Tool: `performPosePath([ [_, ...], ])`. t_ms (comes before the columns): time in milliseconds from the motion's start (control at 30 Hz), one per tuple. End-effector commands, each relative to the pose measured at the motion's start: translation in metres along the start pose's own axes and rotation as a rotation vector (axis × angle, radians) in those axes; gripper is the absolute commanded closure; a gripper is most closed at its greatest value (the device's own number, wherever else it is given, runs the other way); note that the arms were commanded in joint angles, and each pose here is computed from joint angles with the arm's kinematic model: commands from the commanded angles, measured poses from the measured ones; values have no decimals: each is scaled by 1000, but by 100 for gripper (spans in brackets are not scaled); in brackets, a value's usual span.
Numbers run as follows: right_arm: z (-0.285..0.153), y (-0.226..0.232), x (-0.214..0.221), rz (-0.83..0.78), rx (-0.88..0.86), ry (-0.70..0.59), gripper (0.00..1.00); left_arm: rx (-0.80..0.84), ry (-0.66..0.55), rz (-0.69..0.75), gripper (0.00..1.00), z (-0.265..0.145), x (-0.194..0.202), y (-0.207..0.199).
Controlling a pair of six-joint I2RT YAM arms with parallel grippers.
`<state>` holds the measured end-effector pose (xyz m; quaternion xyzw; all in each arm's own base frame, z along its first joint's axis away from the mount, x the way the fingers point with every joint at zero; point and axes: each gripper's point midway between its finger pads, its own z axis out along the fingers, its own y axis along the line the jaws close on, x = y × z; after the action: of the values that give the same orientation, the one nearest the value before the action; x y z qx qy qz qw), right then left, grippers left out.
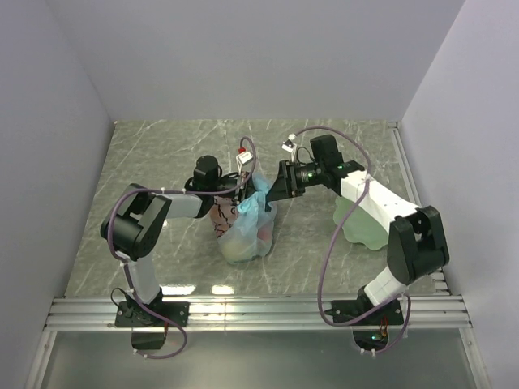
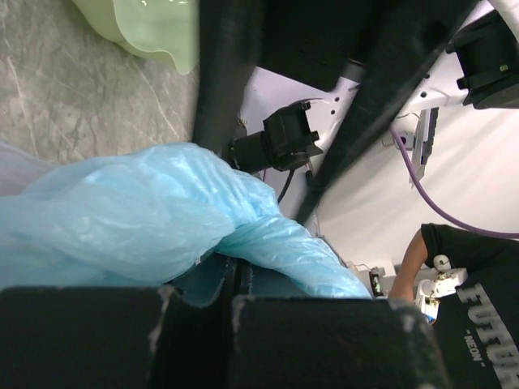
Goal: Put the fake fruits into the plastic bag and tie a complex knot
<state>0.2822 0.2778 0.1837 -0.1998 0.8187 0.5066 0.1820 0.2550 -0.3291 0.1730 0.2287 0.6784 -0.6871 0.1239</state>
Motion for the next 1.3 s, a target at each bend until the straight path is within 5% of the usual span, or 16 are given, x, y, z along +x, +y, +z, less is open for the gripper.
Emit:
performPosePath([
  [0, -15, 24, 10, -85, -51, 12, 48, 21, -21, 70, 100, 4, -8, -11],
  [433, -5, 7, 21, -62, -51, 57, 57, 30, -21, 77, 100, 4, -10, -13],
  [533, -5, 5, 19, -65, -46, 47, 71, 33, -19, 83, 99, 3, -9, -15],
  [567, -4, 6, 20, -66, -51, 48, 93, 35, -15, 83, 99, 3, -8, -16],
  [667, -5, 6, 19, -64, -49, 45, 100, 32, -10, 84, 96, 2, -6, -16],
  [1033, -10, 8, 18, -93, -51, 48, 100, -42, 13, 84, 78, -16, -7, -6],
  [1267, -9, 10, 17, -90, -69, 49, 100, -29, -3, 96, 97, -14, -12, -8],
])
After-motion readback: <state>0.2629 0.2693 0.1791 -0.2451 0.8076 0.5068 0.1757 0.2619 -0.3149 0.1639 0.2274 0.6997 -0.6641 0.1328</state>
